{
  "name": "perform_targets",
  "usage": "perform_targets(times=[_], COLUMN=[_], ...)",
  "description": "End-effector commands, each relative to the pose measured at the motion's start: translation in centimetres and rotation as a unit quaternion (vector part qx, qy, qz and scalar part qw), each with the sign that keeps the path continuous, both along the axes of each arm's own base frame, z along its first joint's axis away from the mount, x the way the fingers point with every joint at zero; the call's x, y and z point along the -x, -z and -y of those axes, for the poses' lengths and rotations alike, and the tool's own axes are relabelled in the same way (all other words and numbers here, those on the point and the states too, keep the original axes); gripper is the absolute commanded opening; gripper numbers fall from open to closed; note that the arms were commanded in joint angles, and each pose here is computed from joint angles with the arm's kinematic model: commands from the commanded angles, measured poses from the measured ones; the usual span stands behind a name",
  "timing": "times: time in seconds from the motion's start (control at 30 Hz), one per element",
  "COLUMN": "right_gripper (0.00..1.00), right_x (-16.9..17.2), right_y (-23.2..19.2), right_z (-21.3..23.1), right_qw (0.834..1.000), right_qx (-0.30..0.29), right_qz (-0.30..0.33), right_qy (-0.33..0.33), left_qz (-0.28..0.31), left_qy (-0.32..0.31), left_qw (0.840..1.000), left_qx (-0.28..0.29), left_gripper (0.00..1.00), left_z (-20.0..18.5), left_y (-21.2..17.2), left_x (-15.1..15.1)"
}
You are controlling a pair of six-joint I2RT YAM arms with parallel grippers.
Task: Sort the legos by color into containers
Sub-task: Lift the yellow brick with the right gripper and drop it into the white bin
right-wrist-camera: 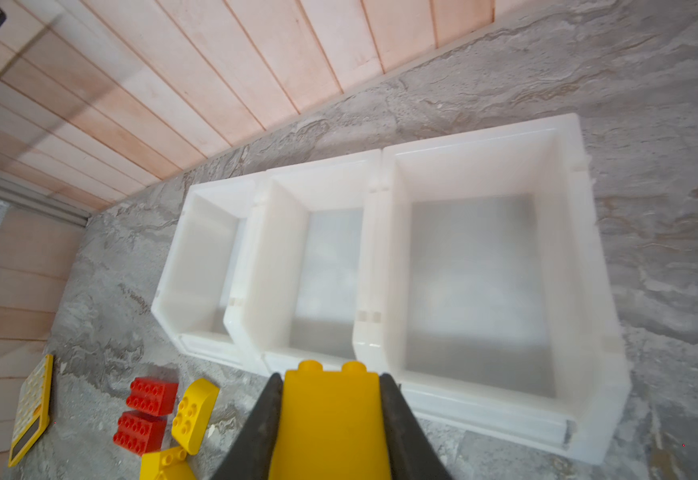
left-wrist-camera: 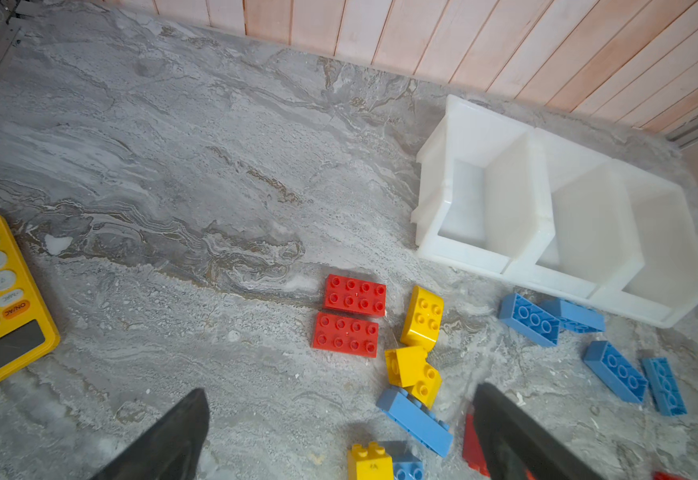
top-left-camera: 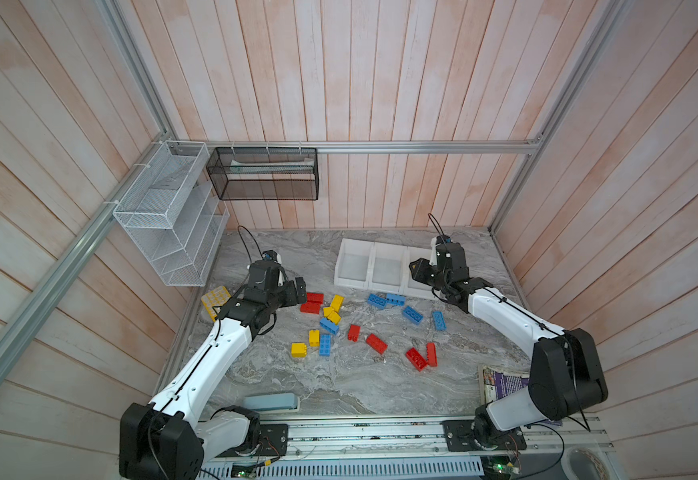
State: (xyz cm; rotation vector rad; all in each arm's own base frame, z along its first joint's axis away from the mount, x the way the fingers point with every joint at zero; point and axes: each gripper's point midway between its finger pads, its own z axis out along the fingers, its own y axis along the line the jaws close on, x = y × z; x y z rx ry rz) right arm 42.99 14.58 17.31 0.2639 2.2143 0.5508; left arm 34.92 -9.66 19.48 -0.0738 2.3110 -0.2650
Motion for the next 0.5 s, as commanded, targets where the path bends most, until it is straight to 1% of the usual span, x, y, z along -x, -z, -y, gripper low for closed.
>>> perform_targets(times=[0.0,0.17,0.4,0.47], right_gripper=[0.29,0.29,0.30,0.35], right_x=[-0.5,-1.7,-3.2,-3.5], right_y=[2.1,4.3,5.6,5.7], right_z=[1.2,2.4,3.5,3.5], right_qw=[1.000,0.999,0.998,0.998], right_qx=[-0.014,-0.007,-0.005,-0.004], right_qz=[-0.018,-0.036,-0.046,-0.046], right_qy=[0.007,0.022,0.041,0.041], left_qz=[-0.001,-0.016,-0.029,-0.033], left_qy=[0.006,0.015,0.023,0.025], left_qw=[1.000,0.999,0.999,0.999], left_qx=[-0.028,-0.033,-0.034,-0.036], left_gripper=[1.00,1.00,1.00,0.94], left_z=[0.1,0.5,0.9,0.9], left_y=[-0.2,1.1,2.3,2.4], left_x=[-0.6,-0.8,-1.1,-1.1])
